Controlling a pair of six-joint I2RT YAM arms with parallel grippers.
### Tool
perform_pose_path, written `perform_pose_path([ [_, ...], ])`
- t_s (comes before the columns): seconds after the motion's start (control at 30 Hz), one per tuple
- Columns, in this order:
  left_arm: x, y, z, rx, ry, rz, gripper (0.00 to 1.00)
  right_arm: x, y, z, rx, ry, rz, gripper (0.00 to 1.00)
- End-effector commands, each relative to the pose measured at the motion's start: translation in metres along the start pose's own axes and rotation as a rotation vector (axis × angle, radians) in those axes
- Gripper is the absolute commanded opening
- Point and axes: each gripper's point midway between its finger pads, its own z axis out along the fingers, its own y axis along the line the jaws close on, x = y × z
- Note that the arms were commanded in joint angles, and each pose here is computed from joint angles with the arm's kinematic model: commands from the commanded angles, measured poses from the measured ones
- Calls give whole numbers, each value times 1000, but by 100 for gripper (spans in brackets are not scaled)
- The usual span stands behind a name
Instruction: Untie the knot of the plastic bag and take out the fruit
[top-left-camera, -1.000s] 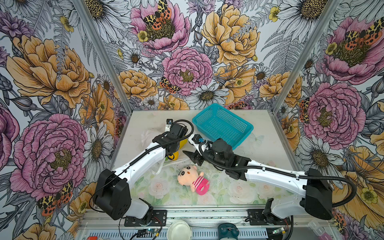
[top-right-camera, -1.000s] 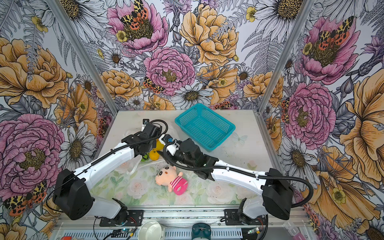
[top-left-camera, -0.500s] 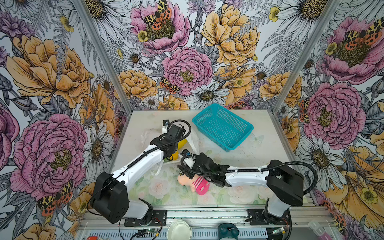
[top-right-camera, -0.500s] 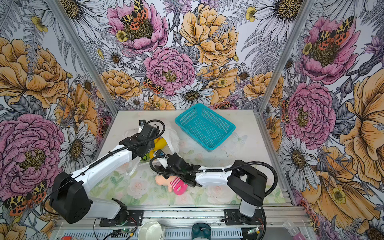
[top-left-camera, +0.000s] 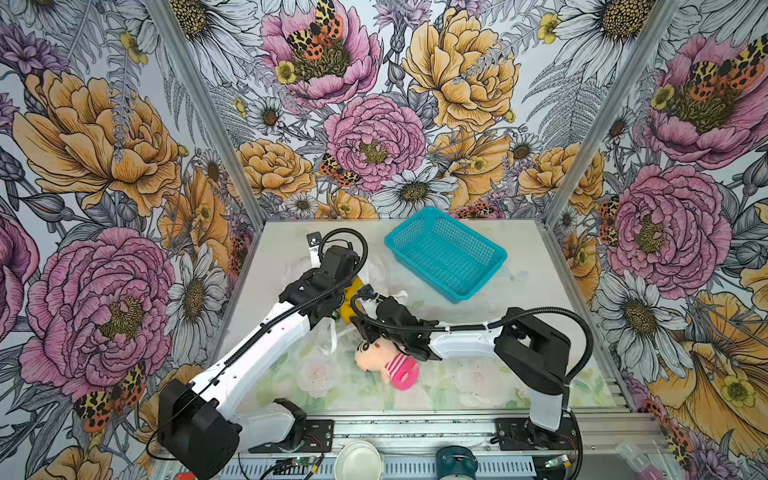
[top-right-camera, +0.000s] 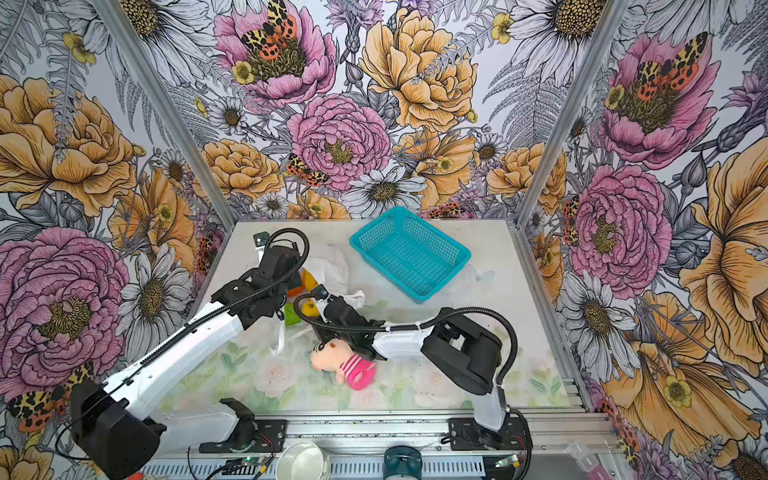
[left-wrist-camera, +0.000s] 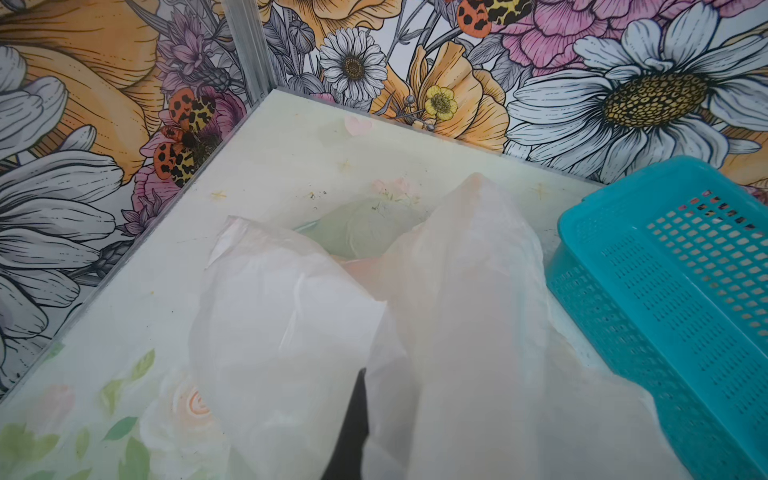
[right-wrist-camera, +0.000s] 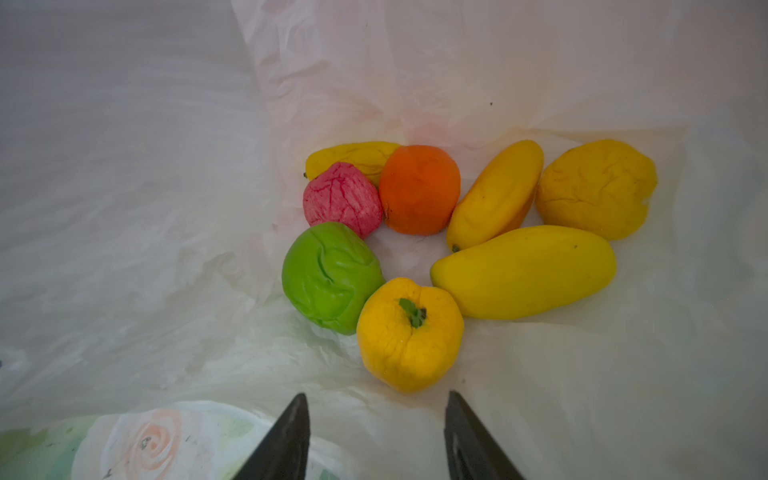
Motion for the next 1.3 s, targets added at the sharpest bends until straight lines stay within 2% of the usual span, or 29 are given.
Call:
perform_pose_path([
  [0.0, -23, -5, -13, 72, -29, -125, 0, -4, -2, 13, 20, 31, 18, 64],
  [0.13, -25, 2, -13, 58, -39, -145, 0, 5, -13, 31, 43, 91, 36, 70],
  [0.3, -8, -1, 2, 40, -5, -68, 0, 30, -28, 55, 99, 191, 24, 76],
  [0.57, 0, -6, 4, 35, 4, -17, 0, 54, -33, 67, 116, 254, 39, 64],
  [0.8, 1, -2, 2, 22, -11, -8, 0, 37, -37, 55, 130, 203, 9, 51],
  [0.97, 7, 4, 11, 20, 4, -18, 0, 14, -29, 37, 88, 134, -8, 43],
  [1.27, 9, 6, 16, 19, 14, -14, 0, -17, -6, -9, -55, -35, -35, 36],
])
